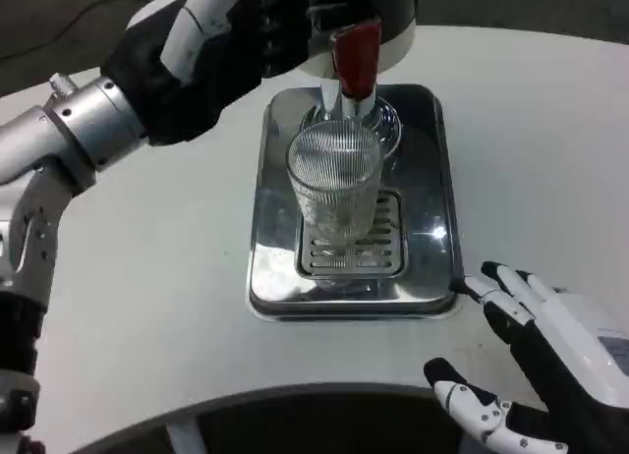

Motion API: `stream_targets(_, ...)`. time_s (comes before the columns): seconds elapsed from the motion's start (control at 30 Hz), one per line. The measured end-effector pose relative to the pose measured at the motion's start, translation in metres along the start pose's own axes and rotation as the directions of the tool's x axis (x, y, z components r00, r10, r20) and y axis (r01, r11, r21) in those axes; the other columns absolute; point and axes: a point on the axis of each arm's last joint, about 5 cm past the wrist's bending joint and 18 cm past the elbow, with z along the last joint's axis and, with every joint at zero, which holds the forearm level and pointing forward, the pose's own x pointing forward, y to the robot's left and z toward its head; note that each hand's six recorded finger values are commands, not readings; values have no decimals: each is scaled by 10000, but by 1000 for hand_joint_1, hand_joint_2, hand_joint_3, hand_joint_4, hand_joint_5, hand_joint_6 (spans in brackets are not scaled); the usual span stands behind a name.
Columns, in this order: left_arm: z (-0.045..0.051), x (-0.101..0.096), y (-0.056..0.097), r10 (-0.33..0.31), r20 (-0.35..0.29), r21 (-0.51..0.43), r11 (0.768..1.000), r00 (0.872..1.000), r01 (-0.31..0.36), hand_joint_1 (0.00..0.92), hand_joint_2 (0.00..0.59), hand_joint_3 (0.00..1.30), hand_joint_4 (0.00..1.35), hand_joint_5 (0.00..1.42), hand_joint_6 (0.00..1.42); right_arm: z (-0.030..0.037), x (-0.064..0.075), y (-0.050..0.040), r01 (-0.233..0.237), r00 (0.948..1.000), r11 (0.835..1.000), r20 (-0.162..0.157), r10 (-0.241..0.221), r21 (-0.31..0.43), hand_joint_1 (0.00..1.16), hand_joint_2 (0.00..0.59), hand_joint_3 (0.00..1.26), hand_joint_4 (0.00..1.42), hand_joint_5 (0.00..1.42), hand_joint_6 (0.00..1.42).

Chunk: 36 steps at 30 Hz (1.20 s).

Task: Grasp the cup under the faucet to collect the drink, then remove the cup.

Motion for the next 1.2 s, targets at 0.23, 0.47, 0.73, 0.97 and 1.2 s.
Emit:
stream_targets(0.23, -56, 93, 8, -551, -505, -137, 9984, 9972, 545, 0, 121, 113, 51, 166, 123, -2, -3, 4, 24, 10000, 10000, -12, -24, 24, 193, 400, 124, 0, 0, 0)
stream_targets(0.47, -13, 160, 10, -1066, -669, 645, 9917, 9921, 1109, 0, 122, 124, 56, 166, 114, 0, -2, 4, 36, 10000, 10000, -8, -36, 51, 193, 400, 124, 0, 0, 0)
stream_targets(0.73, 31, 205, -22, -1459, -903, 2246, 9607, 9852, 1628, 0, 111, 134, 46, 143, 59, 3, -2, 6, 103, 9999, 9999, -3, -103, 95, 193, 400, 124, 0, 0, 0)
stream_targets(0.97, 60, 223, -36, -1747, -1048, 3256, 9242, 9790, 1997, 0, 94, 111, 1, 53, 18, 5, 2, 4, 131, 9999, 9997, 34, -132, 195, 193, 400, 124, 0, 0, 0)
stream_targets(1.2, 79, 225, -48, -1978, -1243, 3970, 8882, 9723, 2314, 0, 91, 115, 0, 31, 0, -4, 40, 10, 101, 9999, 9992, 23, -102, 388, 193, 400, 124, 0, 0, 0)
